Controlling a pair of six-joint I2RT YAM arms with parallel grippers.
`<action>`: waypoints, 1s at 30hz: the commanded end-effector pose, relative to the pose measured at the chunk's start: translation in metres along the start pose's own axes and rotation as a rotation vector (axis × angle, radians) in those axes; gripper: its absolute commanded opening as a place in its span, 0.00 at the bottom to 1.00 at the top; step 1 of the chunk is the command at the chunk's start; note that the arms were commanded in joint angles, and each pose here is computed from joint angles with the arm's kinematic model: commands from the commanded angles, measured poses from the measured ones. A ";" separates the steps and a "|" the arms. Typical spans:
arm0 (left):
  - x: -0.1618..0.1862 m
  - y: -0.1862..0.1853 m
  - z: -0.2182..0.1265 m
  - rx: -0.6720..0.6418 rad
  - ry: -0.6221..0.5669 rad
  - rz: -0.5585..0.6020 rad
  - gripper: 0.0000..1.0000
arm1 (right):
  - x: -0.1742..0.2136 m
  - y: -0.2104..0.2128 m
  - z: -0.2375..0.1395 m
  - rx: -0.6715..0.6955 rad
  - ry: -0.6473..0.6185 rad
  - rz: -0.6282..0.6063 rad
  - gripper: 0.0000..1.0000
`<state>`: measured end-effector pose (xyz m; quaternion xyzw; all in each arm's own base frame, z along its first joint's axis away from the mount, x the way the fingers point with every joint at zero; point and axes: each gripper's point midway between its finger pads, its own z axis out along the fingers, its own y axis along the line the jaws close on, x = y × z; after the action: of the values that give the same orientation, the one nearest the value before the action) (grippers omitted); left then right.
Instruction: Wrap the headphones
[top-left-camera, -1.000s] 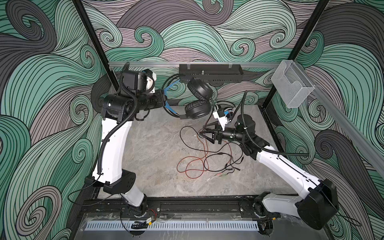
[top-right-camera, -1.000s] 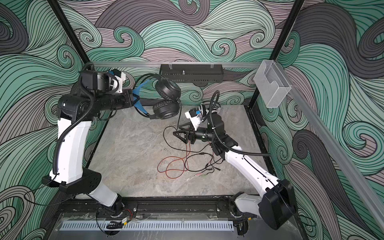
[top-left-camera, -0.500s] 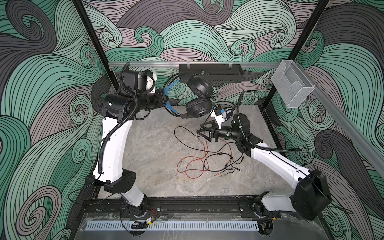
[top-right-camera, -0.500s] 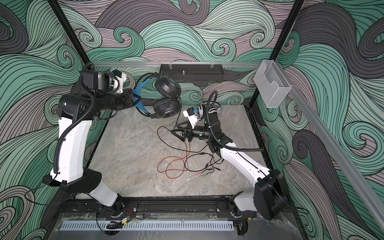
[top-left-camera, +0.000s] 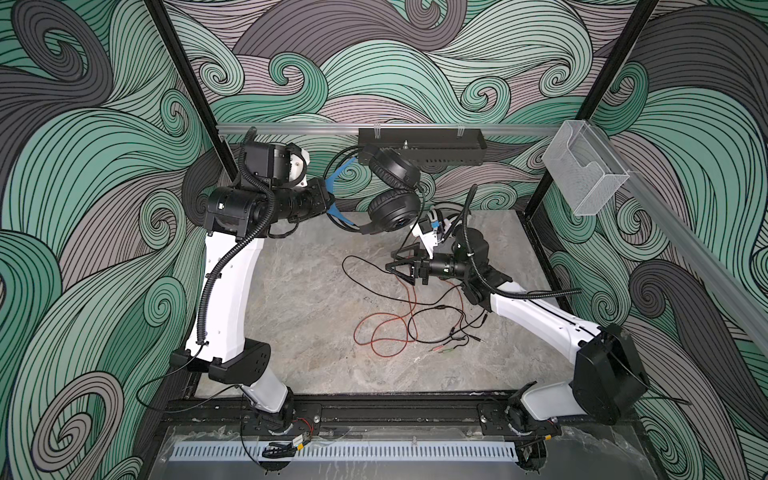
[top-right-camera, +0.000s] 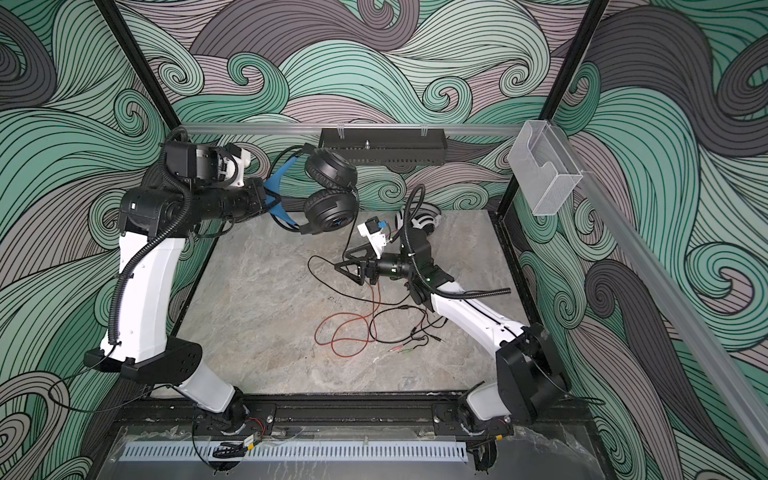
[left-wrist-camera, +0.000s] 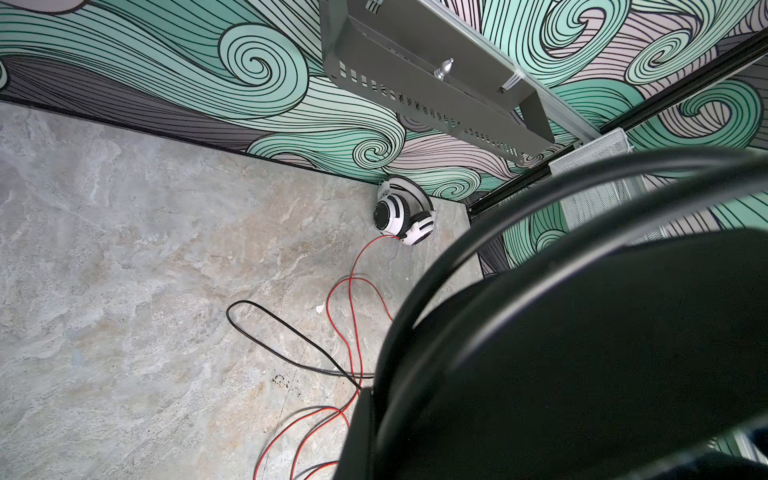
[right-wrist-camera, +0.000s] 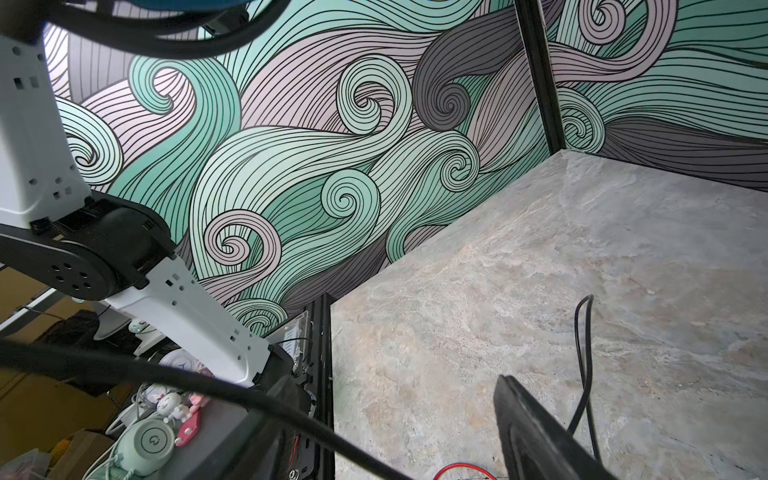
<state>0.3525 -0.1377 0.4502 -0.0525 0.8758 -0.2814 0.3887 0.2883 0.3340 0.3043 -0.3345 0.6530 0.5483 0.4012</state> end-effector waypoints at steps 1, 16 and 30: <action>-0.010 -0.017 -0.016 0.087 -0.056 -0.027 0.00 | -0.007 0.013 0.006 -0.058 -0.021 -0.019 0.73; -0.011 0.028 -0.011 -0.004 -0.090 -0.140 0.00 | 0.020 -0.001 -0.037 0.152 0.082 -0.029 0.00; 0.039 0.137 -0.009 -0.443 -0.147 -0.026 0.00 | -0.025 -0.023 -0.182 1.005 0.530 -0.553 0.00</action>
<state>0.3295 -0.0489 0.3387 -0.1705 0.9060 -0.1241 0.3670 0.2967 0.1964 0.3373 -0.3472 0.7881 0.1097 0.4963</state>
